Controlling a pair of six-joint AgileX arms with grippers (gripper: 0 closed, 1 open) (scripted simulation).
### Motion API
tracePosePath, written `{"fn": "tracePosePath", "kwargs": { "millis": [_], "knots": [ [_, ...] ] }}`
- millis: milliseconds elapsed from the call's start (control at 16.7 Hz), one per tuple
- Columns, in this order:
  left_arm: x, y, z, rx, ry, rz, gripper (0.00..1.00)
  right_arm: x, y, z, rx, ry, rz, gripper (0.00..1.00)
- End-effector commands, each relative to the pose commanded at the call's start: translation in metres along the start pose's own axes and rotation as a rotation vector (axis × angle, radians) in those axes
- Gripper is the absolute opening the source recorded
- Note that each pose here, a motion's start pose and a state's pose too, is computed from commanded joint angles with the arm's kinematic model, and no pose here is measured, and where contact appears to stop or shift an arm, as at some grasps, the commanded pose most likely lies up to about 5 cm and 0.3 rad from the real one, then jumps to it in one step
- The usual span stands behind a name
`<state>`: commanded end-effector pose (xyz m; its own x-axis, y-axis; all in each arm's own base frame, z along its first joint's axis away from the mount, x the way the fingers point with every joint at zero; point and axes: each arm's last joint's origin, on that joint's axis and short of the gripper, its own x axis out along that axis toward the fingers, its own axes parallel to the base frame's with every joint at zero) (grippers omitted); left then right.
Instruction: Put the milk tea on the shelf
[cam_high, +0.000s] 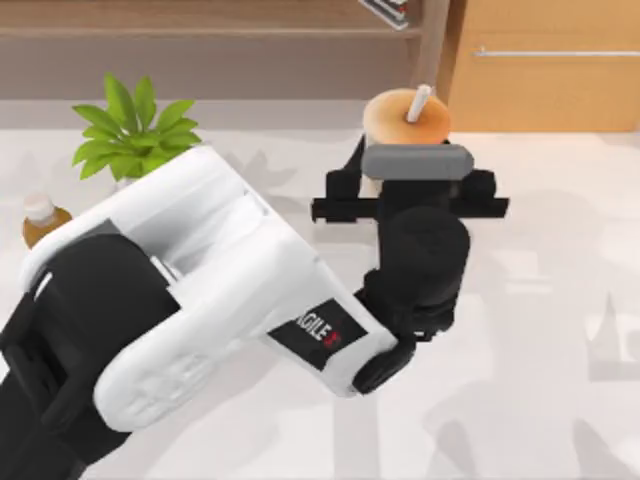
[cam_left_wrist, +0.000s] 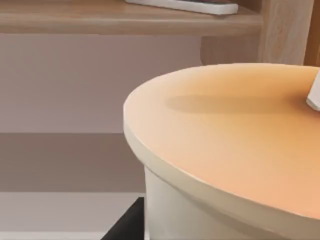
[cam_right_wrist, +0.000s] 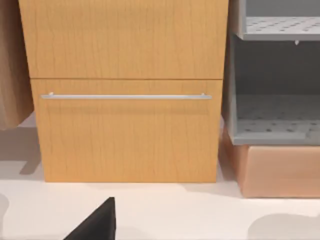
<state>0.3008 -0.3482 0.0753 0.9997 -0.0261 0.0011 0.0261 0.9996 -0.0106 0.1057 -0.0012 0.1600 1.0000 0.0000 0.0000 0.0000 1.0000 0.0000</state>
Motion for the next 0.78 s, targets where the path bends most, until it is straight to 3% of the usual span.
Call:
{"fn": "tracePosePath", "kwargs": {
  "millis": [480, 780],
  "knots": [
    [0.0000, 0.0000, 0.0000, 0.000, 0.000, 0.000, 0.02, 0.0000, 0.0000, 0.0000, 0.000, 0.000, 0.000, 1.00],
    [0.0000, 0.0000, 0.0000, 0.000, 0.000, 0.000, 0.00, 0.0000, 0.0000, 0.0000, 0.000, 0.000, 0.000, 1.00]
  ]
}}
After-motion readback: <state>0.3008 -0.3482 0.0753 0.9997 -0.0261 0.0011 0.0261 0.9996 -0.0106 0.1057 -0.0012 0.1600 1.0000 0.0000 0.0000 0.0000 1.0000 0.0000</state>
